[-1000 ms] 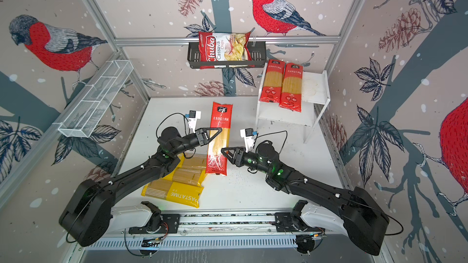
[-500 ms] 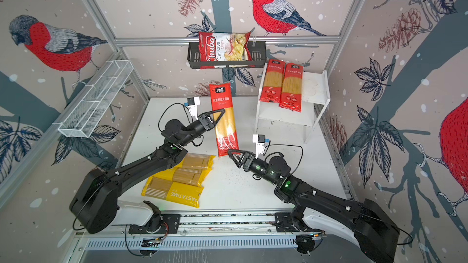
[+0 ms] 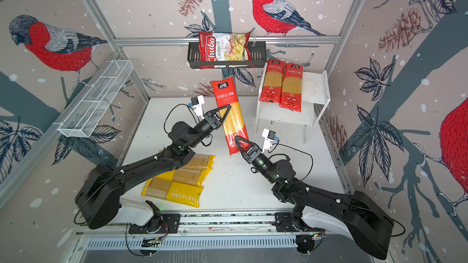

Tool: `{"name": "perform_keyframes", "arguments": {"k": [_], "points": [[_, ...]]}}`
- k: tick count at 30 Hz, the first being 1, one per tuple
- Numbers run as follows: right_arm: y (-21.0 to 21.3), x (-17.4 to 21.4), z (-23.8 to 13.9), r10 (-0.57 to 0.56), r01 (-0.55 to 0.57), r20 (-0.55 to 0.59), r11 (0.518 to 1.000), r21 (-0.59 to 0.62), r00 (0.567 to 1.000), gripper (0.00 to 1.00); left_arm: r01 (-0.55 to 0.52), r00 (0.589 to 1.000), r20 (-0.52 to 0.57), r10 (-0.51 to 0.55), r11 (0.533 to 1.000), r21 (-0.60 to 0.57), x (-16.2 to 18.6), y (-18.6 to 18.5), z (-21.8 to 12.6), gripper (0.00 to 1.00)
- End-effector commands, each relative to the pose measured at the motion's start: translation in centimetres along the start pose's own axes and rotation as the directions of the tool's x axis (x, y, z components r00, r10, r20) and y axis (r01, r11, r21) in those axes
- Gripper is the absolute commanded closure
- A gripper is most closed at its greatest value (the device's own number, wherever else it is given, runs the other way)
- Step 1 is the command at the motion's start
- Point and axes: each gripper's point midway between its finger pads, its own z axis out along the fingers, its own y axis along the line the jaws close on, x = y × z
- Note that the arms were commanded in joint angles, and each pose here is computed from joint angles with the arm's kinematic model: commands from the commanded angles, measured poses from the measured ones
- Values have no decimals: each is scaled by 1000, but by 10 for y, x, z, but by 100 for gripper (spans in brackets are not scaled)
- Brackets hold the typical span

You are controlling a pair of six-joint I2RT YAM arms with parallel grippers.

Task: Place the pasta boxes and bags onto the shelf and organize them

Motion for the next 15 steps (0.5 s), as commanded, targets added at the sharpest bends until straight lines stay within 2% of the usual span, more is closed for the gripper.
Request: {"name": "perform_keyframes", "arguments": {"k": [1,9,15], "points": [[20,-20,-2,16,-8,99,997,-76,995,51,-40,996,91,26,987,153,-20,-44,-1,92],[27,-25,8,-24,33,116,997,-74,993,76,-48,998,57,39,985,167,-13,-48,2,86],[34,-34,11,-56,66,145,996,-67,988,85,-74,996,54,66,983,167,-15,-57,1,64]]}}
